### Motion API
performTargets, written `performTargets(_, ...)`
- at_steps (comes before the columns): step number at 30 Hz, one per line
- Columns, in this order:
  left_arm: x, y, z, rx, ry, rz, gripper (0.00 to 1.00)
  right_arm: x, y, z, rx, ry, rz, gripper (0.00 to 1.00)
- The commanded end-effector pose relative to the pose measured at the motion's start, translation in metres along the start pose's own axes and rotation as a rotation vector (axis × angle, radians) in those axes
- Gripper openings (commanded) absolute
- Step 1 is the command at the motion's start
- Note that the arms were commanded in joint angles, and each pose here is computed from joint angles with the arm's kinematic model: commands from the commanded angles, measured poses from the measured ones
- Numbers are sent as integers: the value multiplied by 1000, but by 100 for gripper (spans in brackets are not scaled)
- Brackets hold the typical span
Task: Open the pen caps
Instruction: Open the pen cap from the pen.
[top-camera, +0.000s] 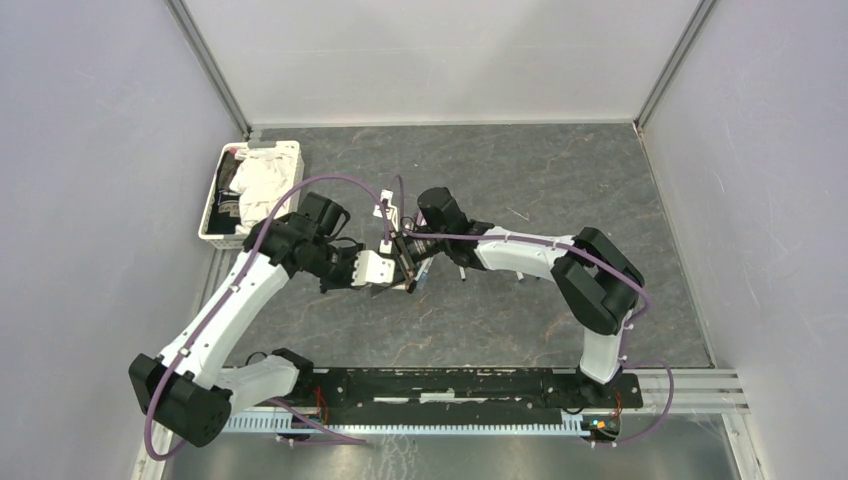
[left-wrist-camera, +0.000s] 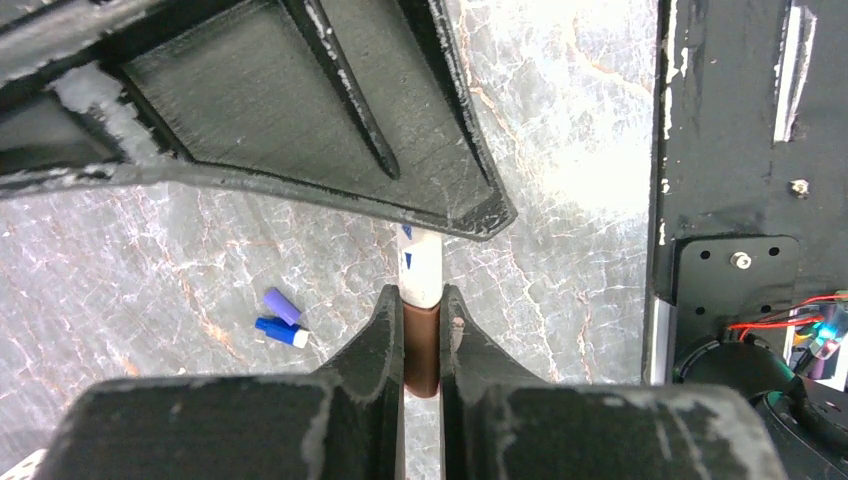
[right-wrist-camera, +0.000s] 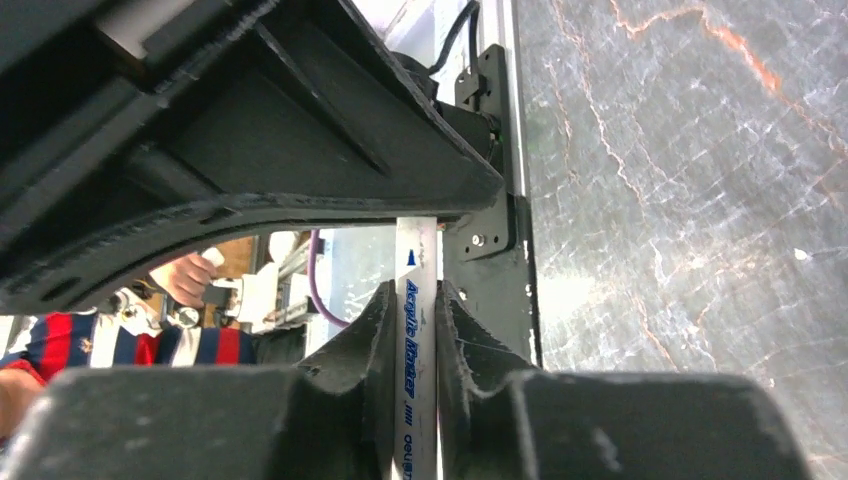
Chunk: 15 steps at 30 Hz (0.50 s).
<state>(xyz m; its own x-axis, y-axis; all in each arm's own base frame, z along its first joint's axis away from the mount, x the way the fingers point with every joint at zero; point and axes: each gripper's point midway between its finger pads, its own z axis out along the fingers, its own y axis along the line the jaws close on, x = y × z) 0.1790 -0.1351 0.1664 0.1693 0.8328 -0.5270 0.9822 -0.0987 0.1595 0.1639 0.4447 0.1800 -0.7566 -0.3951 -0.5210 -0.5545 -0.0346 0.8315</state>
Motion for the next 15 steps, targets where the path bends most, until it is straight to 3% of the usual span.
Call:
performTargets(1, -4, 3, -5, -13, -5, 66, 2, 0, 11, -9, -17, -11, -47, 9)
performTargets(2, -4, 3, -6, -13, -7, 66, 3, -1, 11, -10, -13, -15, -44, 0)
performTargets(3, -5, 2, -6, -13, -10, 65, 7, -2, 11, -12, -8, -22, -45, 0)
performTargets(5, -6, 1, -8, -14, -15, 61, 29, -5, 12, -15, -7, -34, -54, 0)
performTargets(7, -7, -3, -10, -3, -19, 55, 43, -7, 15, -20, -16, -44, -68, 0)
performTargets(15, -8, 1, -5, -11, -32, 42, 43, -10, 19, -22, -19, -57, -66, 0)
